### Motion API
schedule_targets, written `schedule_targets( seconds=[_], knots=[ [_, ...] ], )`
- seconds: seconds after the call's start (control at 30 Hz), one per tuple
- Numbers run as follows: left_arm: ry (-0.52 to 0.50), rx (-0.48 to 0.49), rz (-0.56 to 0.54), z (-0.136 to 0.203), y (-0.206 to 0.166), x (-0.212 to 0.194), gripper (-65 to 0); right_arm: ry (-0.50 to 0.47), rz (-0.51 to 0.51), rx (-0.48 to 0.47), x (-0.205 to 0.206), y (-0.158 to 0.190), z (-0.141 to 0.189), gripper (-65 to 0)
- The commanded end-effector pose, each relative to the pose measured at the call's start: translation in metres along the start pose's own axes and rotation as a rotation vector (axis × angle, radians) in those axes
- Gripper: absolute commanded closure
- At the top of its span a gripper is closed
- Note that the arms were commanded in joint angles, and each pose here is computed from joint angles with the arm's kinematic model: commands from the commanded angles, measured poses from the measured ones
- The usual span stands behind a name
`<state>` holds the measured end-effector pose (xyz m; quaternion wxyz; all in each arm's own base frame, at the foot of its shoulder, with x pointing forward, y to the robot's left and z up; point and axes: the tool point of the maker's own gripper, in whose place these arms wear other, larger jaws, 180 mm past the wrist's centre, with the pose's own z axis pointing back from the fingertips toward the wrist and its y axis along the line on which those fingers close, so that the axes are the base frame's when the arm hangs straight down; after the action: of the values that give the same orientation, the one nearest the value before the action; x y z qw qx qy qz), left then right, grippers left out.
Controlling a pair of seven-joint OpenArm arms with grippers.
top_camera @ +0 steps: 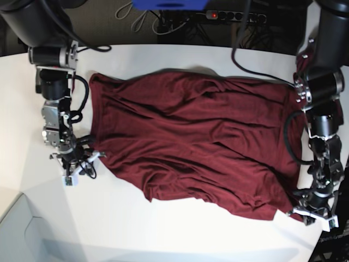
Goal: Layout the t-shirt on the table in an organized manner, then fold the t-shirt properly
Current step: 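Pull the shirt taut between both grippers, straightening its sides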
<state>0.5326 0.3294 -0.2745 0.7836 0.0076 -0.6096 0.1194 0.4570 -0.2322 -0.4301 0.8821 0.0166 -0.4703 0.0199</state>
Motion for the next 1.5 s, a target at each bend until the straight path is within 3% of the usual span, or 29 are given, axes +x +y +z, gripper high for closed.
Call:
schedule_targets(
  seconds=[0.0,0.17,0.43,0.57,0.67,0.8,1.0,1.17,1.3,1.47],
  knots=[
    [-0.076,-0.002,0.008,-0.002,0.001,0.032,-0.3,0.058,0.012,-0.035,-0.007,-0.017,0.001,-17.5],
    [-0.124,-0.007,0.014,-0.002,-0.003,0.041,-0.3,0.043,0.001,-0.066,0.0,-0.04,0.0,-17.5],
    [-0.207,-0.022,0.018,-0.005,-0.013,0.072,-0.3,0.001,0.041,-0.061,0.028,-0.035,0.004,-17.9],
    [-0.205,-0.022,0.017,-0.005,-0.014,0.071,-0.3,-0.052,0.075,-0.019,0.055,0.0,0.01,-18.9],
    [-0.193,-0.021,0.016,-0.005,-0.013,0.064,-0.3,-0.056,0.081,0.013,0.067,0.026,0.014,-24.4],
    [-0.158,-0.017,0.009,-0.002,-0.009,0.042,-0.3,-0.036,0.08,0.053,0.066,0.051,0.01,-29.4],
    [-0.128,-0.007,0.005,0.003,-0.003,0.022,-0.3,-0.021,0.173,0.143,0.061,0.1,0.005,-29.7],
    [-0.101,-0.002,0.003,0.006,0.001,0.007,-0.3,-0.036,0.16,0.172,0.07,0.119,0.002,-29.8],
    [-0.085,0.016,-0.011,0.011,0.014,-0.002,-0.3,0.015,0.156,0.177,0.061,0.119,-0.007,-30.1],
    [-0.081,0.024,-0.017,0.013,0.02,-0.005,-0.3,-0.02,0.13,0.174,0.063,0.114,-0.015,-41.0]
  ],
)
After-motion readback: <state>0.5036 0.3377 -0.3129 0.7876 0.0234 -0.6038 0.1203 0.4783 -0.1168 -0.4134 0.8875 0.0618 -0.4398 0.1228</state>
